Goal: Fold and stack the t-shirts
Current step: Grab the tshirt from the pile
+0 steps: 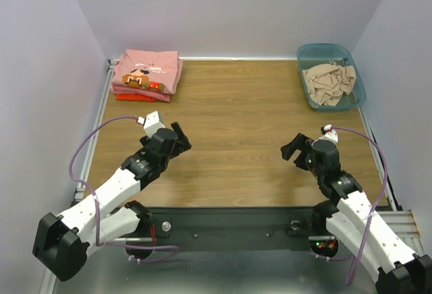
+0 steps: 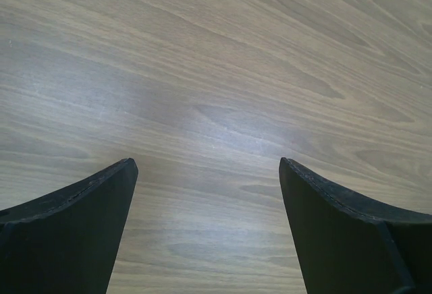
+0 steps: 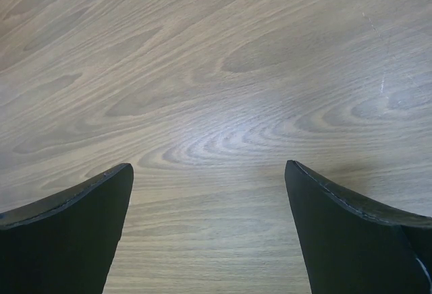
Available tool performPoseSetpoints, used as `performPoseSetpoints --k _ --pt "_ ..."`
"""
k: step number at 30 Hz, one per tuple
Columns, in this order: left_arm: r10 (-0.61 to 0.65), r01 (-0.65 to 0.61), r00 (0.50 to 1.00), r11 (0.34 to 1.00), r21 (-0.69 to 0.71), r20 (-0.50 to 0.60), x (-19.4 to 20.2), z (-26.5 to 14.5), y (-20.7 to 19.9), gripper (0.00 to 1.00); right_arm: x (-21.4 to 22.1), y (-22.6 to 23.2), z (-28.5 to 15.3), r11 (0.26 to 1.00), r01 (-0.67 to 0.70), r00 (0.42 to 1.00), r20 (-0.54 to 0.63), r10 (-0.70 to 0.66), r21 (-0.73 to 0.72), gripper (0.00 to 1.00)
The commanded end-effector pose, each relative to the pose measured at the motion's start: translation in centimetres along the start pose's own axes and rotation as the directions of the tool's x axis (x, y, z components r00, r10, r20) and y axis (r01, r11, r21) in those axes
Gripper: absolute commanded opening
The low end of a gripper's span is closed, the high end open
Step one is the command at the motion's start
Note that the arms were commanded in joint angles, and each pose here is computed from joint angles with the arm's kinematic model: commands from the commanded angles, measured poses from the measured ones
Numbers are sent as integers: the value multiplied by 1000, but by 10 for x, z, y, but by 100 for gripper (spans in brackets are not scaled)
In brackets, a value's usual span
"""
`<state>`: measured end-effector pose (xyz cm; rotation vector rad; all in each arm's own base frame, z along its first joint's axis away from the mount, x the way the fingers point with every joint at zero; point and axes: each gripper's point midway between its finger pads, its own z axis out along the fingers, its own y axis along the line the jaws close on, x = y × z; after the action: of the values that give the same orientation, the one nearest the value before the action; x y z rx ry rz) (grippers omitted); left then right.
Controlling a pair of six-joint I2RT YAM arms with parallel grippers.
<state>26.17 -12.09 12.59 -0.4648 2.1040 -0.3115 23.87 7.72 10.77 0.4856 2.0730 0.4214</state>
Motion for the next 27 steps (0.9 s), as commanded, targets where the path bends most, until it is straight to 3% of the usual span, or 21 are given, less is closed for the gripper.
performPoseSetpoints --k 1,5,8,9,12,14,15,17,18,20,21,26,27 --pt "-47 47 996 999 4 70 -23 -2 -10 98 -27 15 -5 999 -23 997 76 25 -28 100" --pt "-41 40 997 999 16 65 -25 1 -18 98 -54 26 -1 1000 -22 990 136 22 -6 100" --pt "-34 33 997 999 13 65 -26 4 -20 98 -96 28 6 994 0 976 218 -24 111 100" --pt "-34 33 997 999 18 69 -27 5 -22 98 -101 18 19 978 13 975 213 -59 208 100" --pt "-28 27 997 1000 8 79 -30 7 -23 98 -154 37 30 965 -46 954 299 -35 257 100" --pt "-24 24 997 1000 -10 79 -31 9 -21 98 -167 26 63 943 -12 967 244 -74 333 100" --pt "-23 26 996 999 -29 82 -31 9 -17 98 -209 22 68 951 -77 959 283 -11 300 100" --pt "-18 21 997 999 -37 77 -28 11 -15 98 -223 -2 107 945 -120 974 219 54 304 100" --pt "-19 21 997 999 -35 76 -27 11 -15 98 -257 -12 114 946 -149 965 249 76 288 100" --pt "-16 19 997 999 -41 79 -26 13 -13 98 -263 -38 152 930 -130 977 205 61 344 100" --pt "-15 19 996 999 -41 89 -28 14 -13 98 -292 -38 156 932 -117 970 242 34 342 100" --pt "-21 28 994 997 -71 103 -33 19 -12 98 -303 -79 228 898 -84 978 208 -9 433 100" --pt "-18 26 995 997 -75 101 -32 20 -12 98 -284 -99 252 879 -64 987 158 -14 473 100"
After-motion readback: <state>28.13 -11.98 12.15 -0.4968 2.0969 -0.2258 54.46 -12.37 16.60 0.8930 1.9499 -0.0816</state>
